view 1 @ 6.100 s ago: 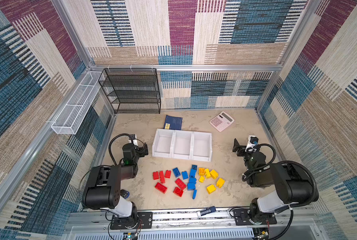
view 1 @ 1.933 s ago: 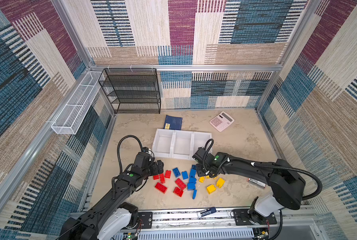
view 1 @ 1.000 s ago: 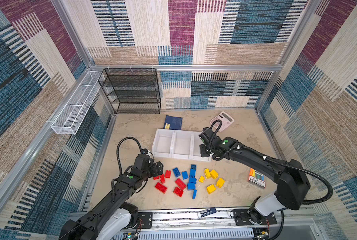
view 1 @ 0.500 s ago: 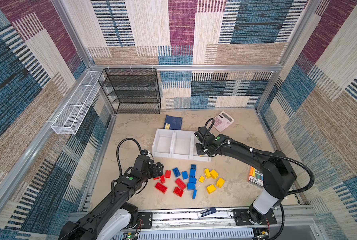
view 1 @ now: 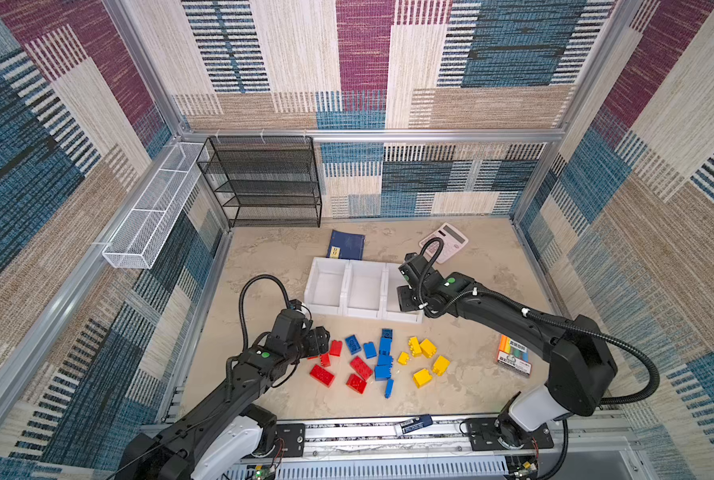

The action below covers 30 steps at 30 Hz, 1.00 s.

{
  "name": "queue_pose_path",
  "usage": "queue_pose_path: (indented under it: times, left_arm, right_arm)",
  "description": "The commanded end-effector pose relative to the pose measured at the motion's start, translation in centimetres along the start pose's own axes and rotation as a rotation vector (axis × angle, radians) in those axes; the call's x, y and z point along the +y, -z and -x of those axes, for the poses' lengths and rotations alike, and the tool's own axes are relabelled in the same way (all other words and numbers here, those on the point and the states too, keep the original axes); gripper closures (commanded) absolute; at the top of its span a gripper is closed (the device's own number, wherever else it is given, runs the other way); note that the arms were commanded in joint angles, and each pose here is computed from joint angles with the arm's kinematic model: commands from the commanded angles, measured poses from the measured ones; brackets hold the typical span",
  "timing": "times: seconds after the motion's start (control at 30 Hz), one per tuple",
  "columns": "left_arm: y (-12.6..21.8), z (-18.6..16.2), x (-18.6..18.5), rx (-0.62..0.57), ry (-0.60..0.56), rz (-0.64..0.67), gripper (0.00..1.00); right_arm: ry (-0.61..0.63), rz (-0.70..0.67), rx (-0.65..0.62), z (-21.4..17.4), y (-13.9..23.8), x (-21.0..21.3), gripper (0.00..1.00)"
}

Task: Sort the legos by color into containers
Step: 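Drop the yellow brick into the compartment farthest from the left arm, then grasp a red brick with the left gripper while the right hovers over bricks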

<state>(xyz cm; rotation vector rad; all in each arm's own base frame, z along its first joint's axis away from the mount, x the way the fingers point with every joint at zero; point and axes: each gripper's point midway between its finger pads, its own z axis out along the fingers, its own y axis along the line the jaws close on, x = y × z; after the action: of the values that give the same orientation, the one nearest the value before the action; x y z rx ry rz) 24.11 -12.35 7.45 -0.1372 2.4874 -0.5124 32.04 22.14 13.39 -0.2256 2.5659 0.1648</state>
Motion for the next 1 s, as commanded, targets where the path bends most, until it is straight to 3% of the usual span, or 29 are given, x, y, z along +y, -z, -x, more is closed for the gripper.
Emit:
queue_pose_path:
  times: [0.0, 0.23, 0.67, 0.97]
  left_arm:
    - [-0.2, -0.1, -0.7, 0.018, -0.024, -0.02, 0.23]
    - [-0.6, -1.2, -1.5, 0.063, -0.056, -0.031, 0.33]
    - [-1.9, -3.2, -1.5, 0.166, -0.105, 0.024, 0.41]
    - [-2.8, -3.9, -1.5, 0.195, -0.157, 0.072, 0.52]
  right_arm:
    - [-0.039, 0.027, -0.013, -0.2, 0.6, 0.1, 0.41]
    - [-0.068, 0.063, -0.004, -1.7, 1.0, -0.1, 0.42]
    - [-0.058, 0.081, 0.013, -2.0, 1.0, 0.3, 0.42]
    - [-0.074, 0.09, -0.006, -1.9, 1.6, 0.2, 0.42]
